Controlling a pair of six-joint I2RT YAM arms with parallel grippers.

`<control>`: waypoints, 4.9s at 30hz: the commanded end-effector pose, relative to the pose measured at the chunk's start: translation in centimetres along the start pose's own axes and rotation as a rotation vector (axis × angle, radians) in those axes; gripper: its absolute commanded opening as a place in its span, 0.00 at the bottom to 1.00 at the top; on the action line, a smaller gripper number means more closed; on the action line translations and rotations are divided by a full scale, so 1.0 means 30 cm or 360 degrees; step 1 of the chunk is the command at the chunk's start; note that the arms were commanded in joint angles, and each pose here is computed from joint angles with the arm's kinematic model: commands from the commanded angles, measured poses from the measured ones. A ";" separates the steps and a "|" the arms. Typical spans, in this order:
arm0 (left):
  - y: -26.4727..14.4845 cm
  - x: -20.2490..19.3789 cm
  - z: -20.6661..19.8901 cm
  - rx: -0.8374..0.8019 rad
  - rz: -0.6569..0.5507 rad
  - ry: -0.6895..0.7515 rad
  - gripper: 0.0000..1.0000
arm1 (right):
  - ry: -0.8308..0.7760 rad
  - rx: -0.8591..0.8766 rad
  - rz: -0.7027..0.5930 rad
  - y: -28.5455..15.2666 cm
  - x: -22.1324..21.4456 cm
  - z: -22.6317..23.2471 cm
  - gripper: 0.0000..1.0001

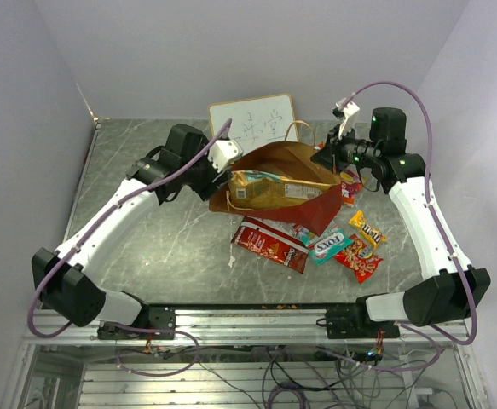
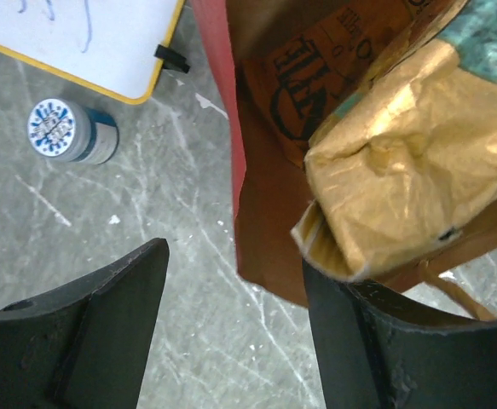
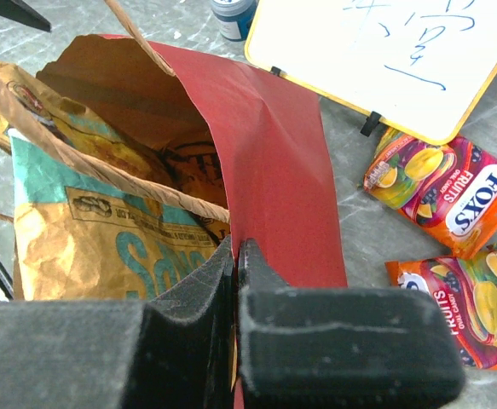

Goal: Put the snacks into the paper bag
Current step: Place the snack in the paper bag, then place the paper bag at the center of the board, then adjust the snack in the paper bag.

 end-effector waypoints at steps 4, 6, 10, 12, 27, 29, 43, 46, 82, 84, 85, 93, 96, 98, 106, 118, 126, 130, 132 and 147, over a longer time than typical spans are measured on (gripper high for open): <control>0.107 0.008 0.004 -0.0021 -0.0062 -0.0145 0.66 | -0.0028 -0.0015 -0.0076 -0.019 0.023 -0.003 0.00; 0.136 -0.001 0.006 -0.0019 -0.0021 -0.0180 0.56 | -0.0027 -0.0011 -0.0072 -0.016 0.025 -0.005 0.00; 0.142 0.005 0.009 -0.0036 0.0009 -0.0260 0.26 | -0.0044 -0.0008 -0.0064 -0.008 0.032 -0.012 0.00; 0.135 0.010 0.009 -0.0038 0.0009 -0.0300 0.10 | -0.0056 0.0005 -0.0055 -0.004 0.038 -0.014 0.00; -0.111 0.067 0.075 -0.0087 0.0014 -0.0756 0.07 | -0.0106 0.0001 -0.0026 0.038 0.118 -0.049 0.00; -0.141 0.049 0.104 -0.0155 -0.0029 -0.0879 0.07 | -0.0106 -0.0042 -0.0018 0.049 0.128 -0.066 0.00; -0.091 -0.028 0.152 -0.0337 -0.0104 -0.1205 0.07 | 0.0010 0.0052 0.0133 0.165 0.096 -0.131 0.01; -0.047 -0.015 0.168 -0.0353 -0.0087 -0.1194 0.07 | 0.0024 0.0125 0.0152 0.182 0.104 -0.123 0.06; -0.058 0.220 0.219 -0.0219 -0.0394 -0.0277 0.81 | -0.0033 0.0161 0.0169 0.200 0.124 -0.115 0.00; -0.043 0.215 0.207 -0.0268 -0.0399 -0.0285 0.80 | -0.0037 0.0160 0.0165 0.194 0.126 -0.112 0.00; -0.040 0.216 0.202 -0.0293 -0.0409 -0.0288 0.80 | -0.0043 0.0157 0.0162 0.192 0.128 -0.111 0.00; 0.002 0.218 0.179 -0.0405 -0.0427 -0.0299 0.61 | -0.0034 0.0162 0.0171 0.195 0.118 -0.112 0.00; 0.020 0.216 0.162 -0.0468 -0.0404 -0.0286 0.58 | -0.0038 0.0154 0.0172 0.196 0.117 -0.115 0.00; 0.028 0.214 0.154 -0.0507 -0.0389 -0.0275 0.53 | -0.0038 0.0145 0.0175 0.199 0.115 -0.120 0.00; -0.007 0.269 0.155 -0.0426 -0.0581 0.0018 0.08 | -0.0019 0.0154 0.0186 0.212 0.109 -0.127 0.00; -0.088 0.405 0.168 -0.0335 -0.0999 0.0746 0.07 | -0.0005 0.0152 0.0189 0.215 0.114 -0.126 0.00; -0.021 0.399 0.192 -0.0304 -0.0991 0.0965 0.07 | 0.0006 0.0157 0.0202 0.217 0.107 -0.127 0.00; -0.033 0.446 0.217 -0.0293 -0.1052 0.0982 0.07 | 0.0018 0.0169 0.0211 0.225 0.101 -0.127 0.00; -0.037 0.459 0.229 -0.0264 -0.1071 0.1002 0.07 | 0.0020 0.0173 0.0213 0.227 0.099 -0.126 0.00; 0.082 0.311 0.218 -0.0407 -0.0942 0.1180 0.07 | -0.0001 0.0174 0.0209 0.213 0.101 -0.115 0.00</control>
Point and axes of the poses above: each gripper's point midway between its finger pads, its own y axis out along the fingers, its own z axis along the line the jaws close on, x = y × z, the point moved 9 cm from there along -y, back along the fingers, and after that the axes turned 12 degrees about y, right-handed, at the moved point
